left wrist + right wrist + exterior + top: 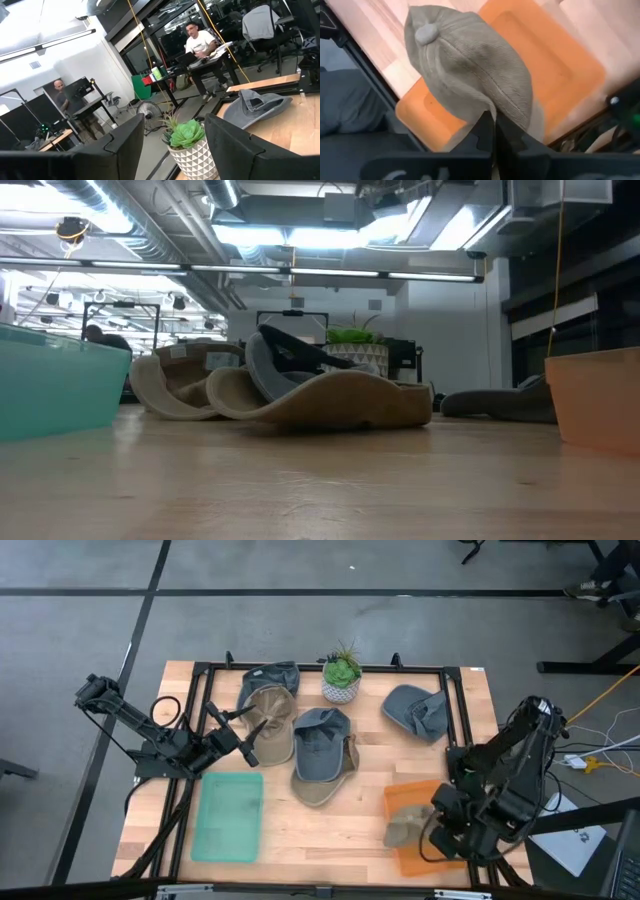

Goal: Pick & Place hat
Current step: Put the top right brown cap into the orange bin

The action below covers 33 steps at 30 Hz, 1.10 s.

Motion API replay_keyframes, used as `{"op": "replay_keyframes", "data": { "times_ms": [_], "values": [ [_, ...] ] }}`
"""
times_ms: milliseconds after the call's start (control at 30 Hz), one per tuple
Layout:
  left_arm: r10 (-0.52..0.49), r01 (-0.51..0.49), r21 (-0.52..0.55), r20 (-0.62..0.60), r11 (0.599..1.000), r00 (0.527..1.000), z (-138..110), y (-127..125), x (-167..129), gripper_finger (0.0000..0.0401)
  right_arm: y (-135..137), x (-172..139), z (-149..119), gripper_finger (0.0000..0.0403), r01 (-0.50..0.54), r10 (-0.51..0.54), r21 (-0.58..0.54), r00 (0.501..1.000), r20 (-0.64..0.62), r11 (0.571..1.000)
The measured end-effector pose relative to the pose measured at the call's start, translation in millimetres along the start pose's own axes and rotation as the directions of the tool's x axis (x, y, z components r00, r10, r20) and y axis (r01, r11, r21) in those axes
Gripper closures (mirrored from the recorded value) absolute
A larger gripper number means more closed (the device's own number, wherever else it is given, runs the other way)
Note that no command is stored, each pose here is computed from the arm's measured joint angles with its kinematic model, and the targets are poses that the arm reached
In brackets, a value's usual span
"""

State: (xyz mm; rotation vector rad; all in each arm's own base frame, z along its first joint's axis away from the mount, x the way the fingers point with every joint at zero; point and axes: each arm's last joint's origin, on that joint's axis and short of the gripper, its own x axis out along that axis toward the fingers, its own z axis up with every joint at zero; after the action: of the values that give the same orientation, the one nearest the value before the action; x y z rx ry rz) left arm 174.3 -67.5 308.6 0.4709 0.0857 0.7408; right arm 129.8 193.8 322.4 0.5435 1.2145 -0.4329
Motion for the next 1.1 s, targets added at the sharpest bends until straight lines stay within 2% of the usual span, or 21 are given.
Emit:
{"op": "replay_keyframes", "data": {
  "times_ms": [367, 533, 633, 800, 1100],
  "values": [
    [0.000, 0.000, 0.000, 0.000, 1.000, 1.000, 0.0, 0.0, 0.0, 0.0197, -14.7, -4.9, -16.4, 0.0400, 0.120, -0.119, -0.006, 0.991, 0.056, 0.993],
    [0.001, -0.001, 0.000, -0.001, 1.000, 1.000, -0.1, 0.1, 0.2, 0.0201, -15.3, -5.8, -19.7, 0.0400, 0.118, -0.116, -0.021, 0.991, 0.062, 0.993],
    [0.002, -0.002, 0.011, -0.001, 1.000, 1.000, -0.1, 0.1, 0.3, 0.0202, -15.6, -5.7, -18.4, 0.0400, 0.119, -0.116, -0.029, 0.987, 0.109, 0.992],
    [0.002, -0.002, 0.011, -0.002, 1.000, 1.000, -0.1, 0.1, 0.2, 0.0203, -15.2, -5.9, -16.1, 0.0400, 0.120, -0.098, -0.111, 0.978, 0.184, 0.987],
    [0.004, -0.004, 0.019, -0.003, 1.000, 1.000, -0.2, 0.1, 0.2, 0.0202, -14.4, -5.7, -23.7, 0.0400, 0.120, -0.108, -0.165, 0.991, 0.080, 0.979]
  ]
}}
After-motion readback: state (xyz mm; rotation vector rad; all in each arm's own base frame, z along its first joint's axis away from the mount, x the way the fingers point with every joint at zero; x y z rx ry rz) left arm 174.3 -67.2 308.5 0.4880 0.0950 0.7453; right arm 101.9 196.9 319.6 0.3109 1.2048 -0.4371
